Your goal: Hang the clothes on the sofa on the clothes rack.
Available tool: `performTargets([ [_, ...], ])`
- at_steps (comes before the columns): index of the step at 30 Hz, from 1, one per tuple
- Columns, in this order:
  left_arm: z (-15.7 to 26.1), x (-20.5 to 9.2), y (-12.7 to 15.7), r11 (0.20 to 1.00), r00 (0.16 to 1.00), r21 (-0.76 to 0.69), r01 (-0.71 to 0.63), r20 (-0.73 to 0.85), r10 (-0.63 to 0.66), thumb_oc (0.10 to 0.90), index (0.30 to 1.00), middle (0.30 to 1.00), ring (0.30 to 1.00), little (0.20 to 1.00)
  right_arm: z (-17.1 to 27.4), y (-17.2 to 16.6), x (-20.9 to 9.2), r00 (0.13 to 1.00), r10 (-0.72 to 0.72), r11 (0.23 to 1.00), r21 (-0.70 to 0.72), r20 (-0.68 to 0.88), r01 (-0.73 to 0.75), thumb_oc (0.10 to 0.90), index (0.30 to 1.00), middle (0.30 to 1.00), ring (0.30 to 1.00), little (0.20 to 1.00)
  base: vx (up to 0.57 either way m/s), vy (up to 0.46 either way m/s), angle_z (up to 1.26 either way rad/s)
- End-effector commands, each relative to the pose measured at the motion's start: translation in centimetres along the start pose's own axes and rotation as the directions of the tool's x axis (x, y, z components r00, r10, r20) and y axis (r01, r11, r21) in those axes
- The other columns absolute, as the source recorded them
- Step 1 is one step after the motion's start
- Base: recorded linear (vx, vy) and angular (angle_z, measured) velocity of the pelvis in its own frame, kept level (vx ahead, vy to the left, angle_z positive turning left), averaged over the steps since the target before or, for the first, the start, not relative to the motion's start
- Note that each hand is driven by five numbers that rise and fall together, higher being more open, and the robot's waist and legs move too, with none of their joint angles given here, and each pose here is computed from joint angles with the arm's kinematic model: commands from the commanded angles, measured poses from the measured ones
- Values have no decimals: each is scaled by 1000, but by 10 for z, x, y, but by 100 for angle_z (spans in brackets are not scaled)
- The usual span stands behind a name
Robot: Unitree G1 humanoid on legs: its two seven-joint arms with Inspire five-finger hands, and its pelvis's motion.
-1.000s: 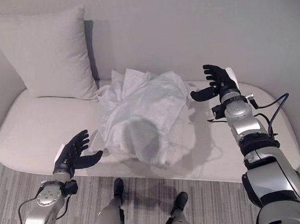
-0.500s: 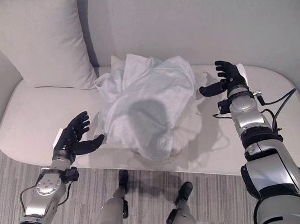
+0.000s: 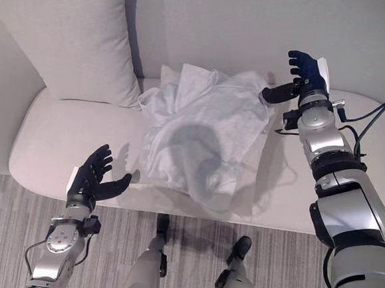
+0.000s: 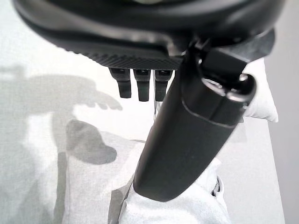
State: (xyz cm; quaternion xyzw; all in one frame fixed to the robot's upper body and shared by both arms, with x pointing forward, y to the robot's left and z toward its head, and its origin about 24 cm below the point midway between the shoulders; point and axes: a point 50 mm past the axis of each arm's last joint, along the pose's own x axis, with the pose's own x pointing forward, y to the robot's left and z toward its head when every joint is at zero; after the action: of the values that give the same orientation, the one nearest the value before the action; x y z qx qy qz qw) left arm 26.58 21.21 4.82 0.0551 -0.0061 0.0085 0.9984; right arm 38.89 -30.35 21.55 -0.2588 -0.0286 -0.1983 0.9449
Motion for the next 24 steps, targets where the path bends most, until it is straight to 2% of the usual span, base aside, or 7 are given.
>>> performTargets([
  [1, 53, 5, -3, 999, 963, 25, 47, 264, -52, 800, 900, 900, 900, 900, 69, -29, 11, 976, -72, 997, -19, 206, 78, 800, 900, 900, 900, 900, 1, -1, 6],
  [8, 56, 6, -8, 997, 960, 26, 76, 269, -80, 800, 900, 900, 900, 900, 51, -20, 16, 997, -29, 995, -91, 71, 35, 800, 900, 900, 900, 900, 1, -3, 10],
  [9, 56, 6, -8, 997, 960, 25, 77, 269, -81, 800, 900, 900, 900, 900, 48, -20, 16, 998, -24, 994, -102, 55, 29, 667, 700, 700, 700, 700, 1, -10, 17],
  [10, 56, 6, -7, 997, 959, 26, 75, 271, -80, 800, 900, 900, 900, 900, 46, -20, 17, 999, -21, 994, -111, 39, 25, 507, 460, 460, 460, 460, 3, -6, 16],
  [11, 57, 6, -7, 997, 959, 27, 72, 273, -77, 800, 900, 900, 900, 900, 44, -19, 16, 999, -20, 994, -110, 31, 24, 400, 300, 300, 300, 300, 3, 0, 14],
  [17, 62, 6, 1, 999, 956, 29, 32, 290, -39, 800, 900, 900, 900, 900, 47, -11, 16, 998, -23, 997, -79, 58, 27, 400, 300, 300, 300, 300, 4, 3, 3],
  [24, 82, 5, 15, 996, 925, 79, -51, 380, 17, 800, 900, 900, 900, 900, 93, -1, -5, 923, 2, 985, -162, 384, 65, 400, 300, 300, 300, 300, -3, 4, -6],
])
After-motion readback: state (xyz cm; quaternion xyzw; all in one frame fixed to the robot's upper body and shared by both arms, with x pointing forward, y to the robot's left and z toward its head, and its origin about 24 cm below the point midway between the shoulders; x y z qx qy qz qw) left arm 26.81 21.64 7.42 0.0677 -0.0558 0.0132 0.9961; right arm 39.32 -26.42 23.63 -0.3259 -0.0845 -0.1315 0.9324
